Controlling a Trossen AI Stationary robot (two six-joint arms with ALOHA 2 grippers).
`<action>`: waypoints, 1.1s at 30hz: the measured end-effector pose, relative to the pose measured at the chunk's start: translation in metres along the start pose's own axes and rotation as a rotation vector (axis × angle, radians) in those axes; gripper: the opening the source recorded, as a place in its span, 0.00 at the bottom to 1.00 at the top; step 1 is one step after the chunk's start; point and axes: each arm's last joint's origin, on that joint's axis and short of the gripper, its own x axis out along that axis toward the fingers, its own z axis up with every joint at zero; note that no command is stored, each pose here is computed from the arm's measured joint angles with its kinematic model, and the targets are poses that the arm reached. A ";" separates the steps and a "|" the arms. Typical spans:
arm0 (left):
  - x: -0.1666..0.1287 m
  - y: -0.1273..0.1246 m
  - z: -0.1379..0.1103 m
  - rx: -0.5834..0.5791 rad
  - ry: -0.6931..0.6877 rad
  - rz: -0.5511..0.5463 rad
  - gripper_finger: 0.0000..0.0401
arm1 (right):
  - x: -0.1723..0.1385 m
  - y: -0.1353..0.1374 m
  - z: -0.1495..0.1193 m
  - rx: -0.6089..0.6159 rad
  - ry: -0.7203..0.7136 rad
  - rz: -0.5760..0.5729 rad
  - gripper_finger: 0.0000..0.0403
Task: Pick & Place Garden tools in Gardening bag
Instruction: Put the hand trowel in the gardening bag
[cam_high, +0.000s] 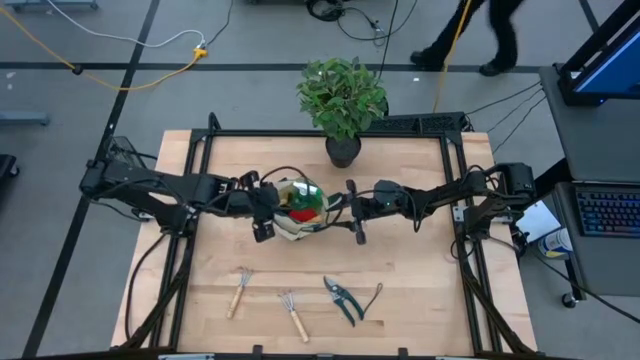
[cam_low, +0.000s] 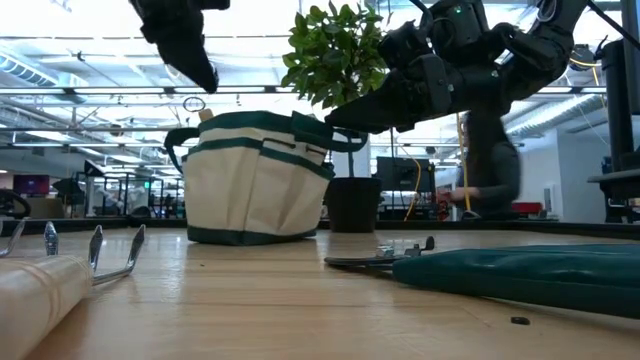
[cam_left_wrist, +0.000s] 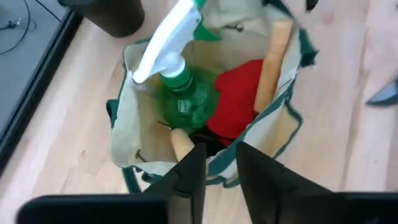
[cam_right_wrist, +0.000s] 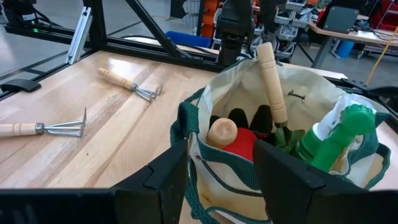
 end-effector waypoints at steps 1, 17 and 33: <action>0.000 0.000 0.000 -0.013 0.002 -0.009 0.20 | 0.000 0.000 0.000 0.000 0.000 0.000 0.42; 0.013 0.007 -0.007 -0.072 0.140 0.031 0.02 | 0.000 0.000 -0.001 0.027 0.006 0.003 0.42; 0.020 0.008 -0.001 -0.004 0.102 0.042 0.03 | 0.000 0.000 -0.001 0.028 0.007 0.004 0.42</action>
